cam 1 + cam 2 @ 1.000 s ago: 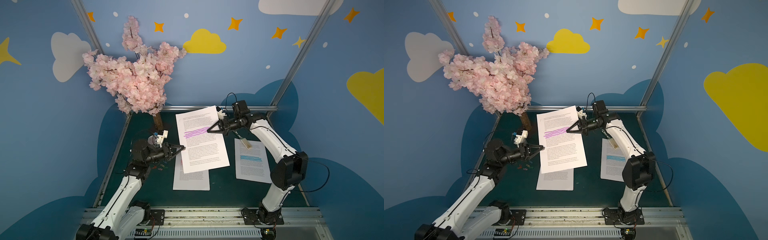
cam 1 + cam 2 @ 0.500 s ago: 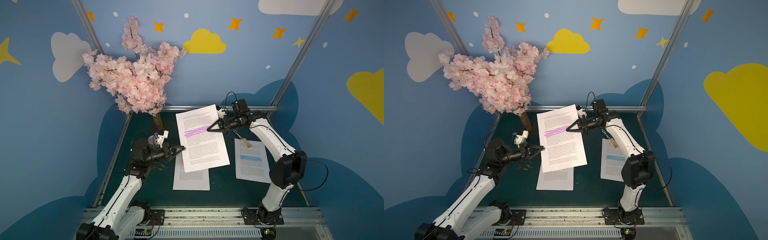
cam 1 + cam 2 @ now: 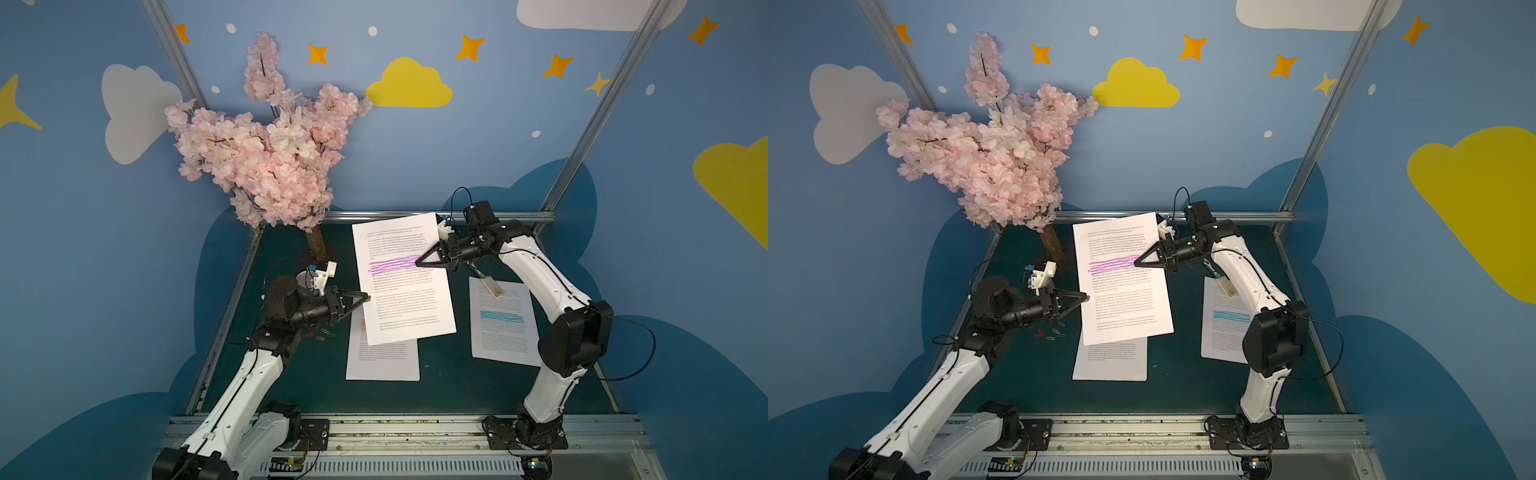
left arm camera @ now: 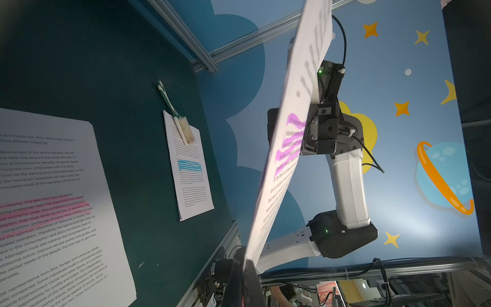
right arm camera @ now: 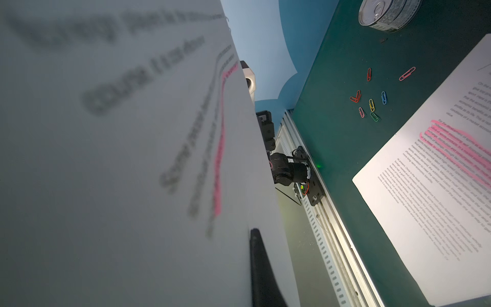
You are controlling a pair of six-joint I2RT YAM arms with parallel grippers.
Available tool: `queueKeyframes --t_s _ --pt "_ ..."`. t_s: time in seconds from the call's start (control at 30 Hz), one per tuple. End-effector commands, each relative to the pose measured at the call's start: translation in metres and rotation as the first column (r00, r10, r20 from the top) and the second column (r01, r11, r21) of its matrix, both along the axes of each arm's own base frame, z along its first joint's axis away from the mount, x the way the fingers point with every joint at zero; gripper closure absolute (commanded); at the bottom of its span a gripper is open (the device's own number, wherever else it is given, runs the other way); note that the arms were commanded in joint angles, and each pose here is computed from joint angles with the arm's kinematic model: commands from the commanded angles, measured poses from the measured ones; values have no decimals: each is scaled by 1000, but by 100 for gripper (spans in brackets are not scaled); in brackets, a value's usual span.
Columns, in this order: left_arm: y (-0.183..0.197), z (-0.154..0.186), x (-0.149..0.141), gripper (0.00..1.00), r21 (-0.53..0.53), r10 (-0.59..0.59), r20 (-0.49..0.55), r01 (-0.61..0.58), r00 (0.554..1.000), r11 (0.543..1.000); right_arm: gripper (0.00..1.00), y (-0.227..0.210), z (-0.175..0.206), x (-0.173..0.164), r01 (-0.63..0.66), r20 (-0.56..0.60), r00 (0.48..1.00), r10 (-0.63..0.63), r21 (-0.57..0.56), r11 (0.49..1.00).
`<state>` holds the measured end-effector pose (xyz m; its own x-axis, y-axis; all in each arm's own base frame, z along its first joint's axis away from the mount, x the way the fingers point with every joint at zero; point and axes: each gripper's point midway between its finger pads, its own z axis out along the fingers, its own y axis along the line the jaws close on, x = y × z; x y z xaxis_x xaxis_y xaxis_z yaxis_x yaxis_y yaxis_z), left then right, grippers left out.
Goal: Unclip the paperclips from the documents
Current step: Remove the paper clip from the document.
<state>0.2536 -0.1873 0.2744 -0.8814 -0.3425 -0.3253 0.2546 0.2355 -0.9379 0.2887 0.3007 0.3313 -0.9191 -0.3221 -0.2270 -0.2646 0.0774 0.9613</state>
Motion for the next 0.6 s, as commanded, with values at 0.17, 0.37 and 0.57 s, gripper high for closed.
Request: queueKeyframes --t_s 0.17,0.37,0.57 --pt "16 -17 9 98 43 96 -25 -94 995 995 100 -12 17 -9 10 47 999 -11 17 1000" --pt "24 -25 12 98 53 139 -48 -136 989 989 100 -16 27 -17 18 80 997 -19 17 1000" --pt "26 -28 14 98 59 151 -60 -148 987 987 100 -21 33 -27 24 99 995 -25 13 1000"
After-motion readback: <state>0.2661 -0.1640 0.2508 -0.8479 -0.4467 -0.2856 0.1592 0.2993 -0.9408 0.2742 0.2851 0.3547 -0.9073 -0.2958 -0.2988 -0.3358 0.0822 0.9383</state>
